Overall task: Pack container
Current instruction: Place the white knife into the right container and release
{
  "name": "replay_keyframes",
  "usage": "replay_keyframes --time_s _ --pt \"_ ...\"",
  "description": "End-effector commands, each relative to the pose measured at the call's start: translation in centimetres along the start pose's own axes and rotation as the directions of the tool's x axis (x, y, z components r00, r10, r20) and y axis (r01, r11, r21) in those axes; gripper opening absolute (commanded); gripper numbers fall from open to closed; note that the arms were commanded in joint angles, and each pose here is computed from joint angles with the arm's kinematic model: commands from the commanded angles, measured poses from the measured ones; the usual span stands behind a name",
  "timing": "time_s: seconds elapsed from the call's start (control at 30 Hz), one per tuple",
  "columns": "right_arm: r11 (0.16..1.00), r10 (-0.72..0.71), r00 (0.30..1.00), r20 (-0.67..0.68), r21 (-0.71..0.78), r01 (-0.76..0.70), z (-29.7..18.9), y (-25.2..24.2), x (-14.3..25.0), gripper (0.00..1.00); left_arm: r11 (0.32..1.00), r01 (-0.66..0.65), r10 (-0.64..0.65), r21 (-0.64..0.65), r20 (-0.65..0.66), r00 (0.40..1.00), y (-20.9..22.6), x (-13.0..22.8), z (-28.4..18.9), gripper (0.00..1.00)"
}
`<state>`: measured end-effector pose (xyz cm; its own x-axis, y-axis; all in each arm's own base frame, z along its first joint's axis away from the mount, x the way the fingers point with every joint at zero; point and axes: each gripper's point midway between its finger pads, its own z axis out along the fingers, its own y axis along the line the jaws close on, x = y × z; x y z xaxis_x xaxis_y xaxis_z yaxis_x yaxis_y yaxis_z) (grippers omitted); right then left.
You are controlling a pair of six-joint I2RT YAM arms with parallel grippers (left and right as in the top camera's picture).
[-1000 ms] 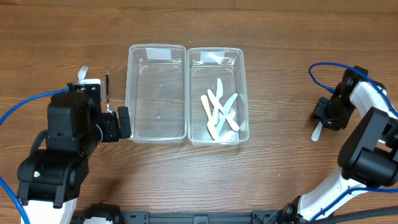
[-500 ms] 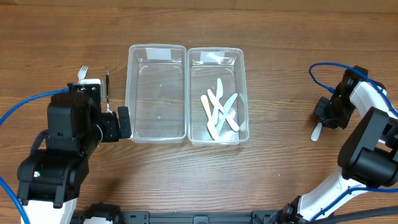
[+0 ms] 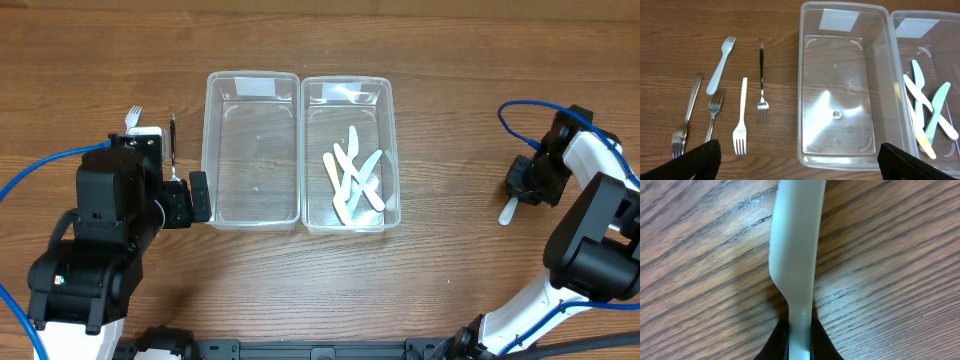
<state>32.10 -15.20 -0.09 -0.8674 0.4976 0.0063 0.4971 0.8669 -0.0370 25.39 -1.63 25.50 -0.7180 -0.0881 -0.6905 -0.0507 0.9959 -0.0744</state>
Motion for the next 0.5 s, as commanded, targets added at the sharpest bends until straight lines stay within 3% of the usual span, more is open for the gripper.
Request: replay_keyframes --time_s 0.0,0.1,0.27,0.47 --pt "0.999 0.013 1.000 -0.002 -0.032 -0.013 0.3 0.6 -0.5 0.04 1.000 -0.008 0.008 -0.006 0.027 1.000 0.2 -0.8 -0.6 1.00" --pt "0.997 0.017 0.999 0.031 -0.071 -0.015 -1.7 1.3 -1.4 0.04 1.000 -0.008 0.008 -0.006 0.027 1.000 0.2 -0.8 -0.6 1.00" --pt "0.993 -0.023 0.981 0.191 -0.108 0.044 -9.4 3.6 -3.5 0.04 1.000 -0.008 0.008 -0.006 0.027 1.000 0.2 -0.8 -0.6 1.00" --pt "0.933 -0.225 0.877 0.426 -0.166 0.320 -22.4 13.3 -0.8 0.04 1.000 -0.007 0.008 -0.006 0.027 1.000 0.2 -0.8 -0.6 1.00"
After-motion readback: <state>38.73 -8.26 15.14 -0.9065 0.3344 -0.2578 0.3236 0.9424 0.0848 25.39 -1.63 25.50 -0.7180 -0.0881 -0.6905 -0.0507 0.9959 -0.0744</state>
